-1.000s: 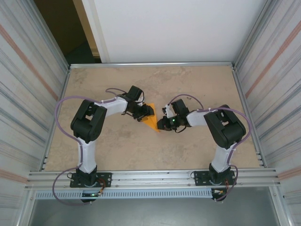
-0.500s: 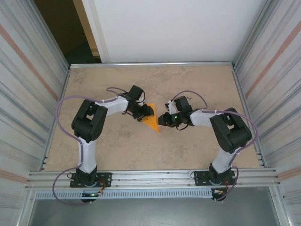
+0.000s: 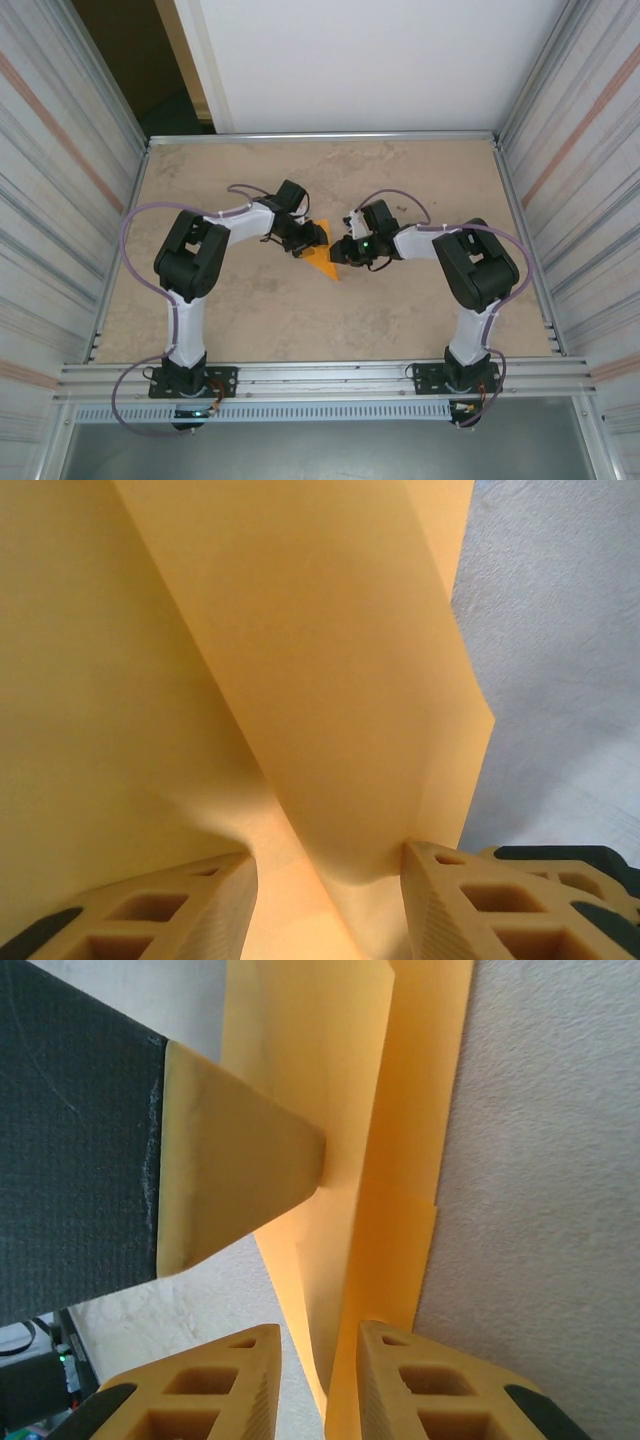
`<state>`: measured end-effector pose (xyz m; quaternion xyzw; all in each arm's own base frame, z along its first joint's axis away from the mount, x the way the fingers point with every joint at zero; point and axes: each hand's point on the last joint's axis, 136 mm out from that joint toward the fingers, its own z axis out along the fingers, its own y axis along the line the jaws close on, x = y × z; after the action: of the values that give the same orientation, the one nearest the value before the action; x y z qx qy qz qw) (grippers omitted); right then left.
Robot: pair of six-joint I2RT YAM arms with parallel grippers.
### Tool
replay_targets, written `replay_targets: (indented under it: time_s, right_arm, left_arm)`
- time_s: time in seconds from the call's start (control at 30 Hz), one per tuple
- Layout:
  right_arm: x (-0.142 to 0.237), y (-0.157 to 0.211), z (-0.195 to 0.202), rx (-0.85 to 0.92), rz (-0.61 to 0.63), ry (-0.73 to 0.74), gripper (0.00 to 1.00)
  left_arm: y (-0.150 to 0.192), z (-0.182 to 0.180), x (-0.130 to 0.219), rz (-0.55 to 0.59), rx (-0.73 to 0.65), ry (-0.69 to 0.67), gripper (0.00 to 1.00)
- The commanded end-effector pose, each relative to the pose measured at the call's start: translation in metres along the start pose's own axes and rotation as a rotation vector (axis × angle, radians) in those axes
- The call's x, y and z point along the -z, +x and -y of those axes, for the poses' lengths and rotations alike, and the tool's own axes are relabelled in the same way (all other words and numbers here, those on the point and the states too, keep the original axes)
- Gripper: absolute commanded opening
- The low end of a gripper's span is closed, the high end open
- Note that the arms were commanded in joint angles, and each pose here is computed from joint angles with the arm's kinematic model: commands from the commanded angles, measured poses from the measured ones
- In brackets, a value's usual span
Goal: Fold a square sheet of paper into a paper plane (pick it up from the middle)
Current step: Fourth fold the wing at the center of the table.
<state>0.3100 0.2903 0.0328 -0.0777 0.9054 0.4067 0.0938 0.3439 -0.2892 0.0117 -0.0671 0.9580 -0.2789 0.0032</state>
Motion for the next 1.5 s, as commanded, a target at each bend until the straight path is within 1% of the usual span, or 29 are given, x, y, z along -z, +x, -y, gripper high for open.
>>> replay_targets:
  time_s: [0.0, 0.27, 0.5, 0.57, 0.73, 0.93, 1.07, 1.2, 1.33, 1.47]
  right_arm:
    - [-0.006, 0.006, -0.005, 0.009, -0.045, -0.021, 0.25]
    - [-0.012, 0.011, 0.002, 0.007, -0.066, -0.003, 0.23]
    - [-0.014, 0.013, 0.008, 0.002, -0.072, 0.004, 0.18]
    - [-0.014, 0.013, 0.008, 0.000, -0.073, -0.002, 0.16]
    - [-0.012, 0.014, 0.008, -0.008, -0.078, -0.030, 0.14]
    - [-0.012, 0.017, 0.010, -0.023, -0.087, -0.055, 0.11]
    - [-0.012, 0.018, 0.012, -0.042, -0.095, -0.071, 0.08]
    - [-0.011, 0.020, 0.015, -0.063, -0.101, -0.082, 0.06]
    - [-0.010, 0.019, 0.014, -0.088, -0.109, -0.118, 0.04]
    - [-0.008, 0.017, 0.010, -0.113, -0.120, -0.158, 0.03]
  left_arm:
    - [0.054, -0.111, -0.043, -0.162, 0.123, -0.367, 0.46]
    - [0.054, -0.110, -0.044, -0.165, 0.129, -0.364, 0.46]
    - [0.053, -0.106, -0.043, -0.163, 0.127, -0.354, 0.46]
    - [0.053, -0.106, -0.043, -0.162, 0.126, -0.353, 0.46]
    - [0.052, -0.104, -0.042, -0.161, 0.126, -0.345, 0.46]
    - [0.047, -0.093, -0.036, -0.146, 0.110, -0.318, 0.46]
    - [0.038, -0.074, -0.027, -0.123, 0.086, -0.268, 0.46]
    - [0.023, -0.044, -0.010, -0.079, 0.048, -0.190, 0.47]
    - [-0.001, 0.001, 0.021, -0.001, -0.012, -0.041, 0.48]
    - [-0.020, 0.036, 0.051, 0.081, -0.063, 0.121, 0.50]
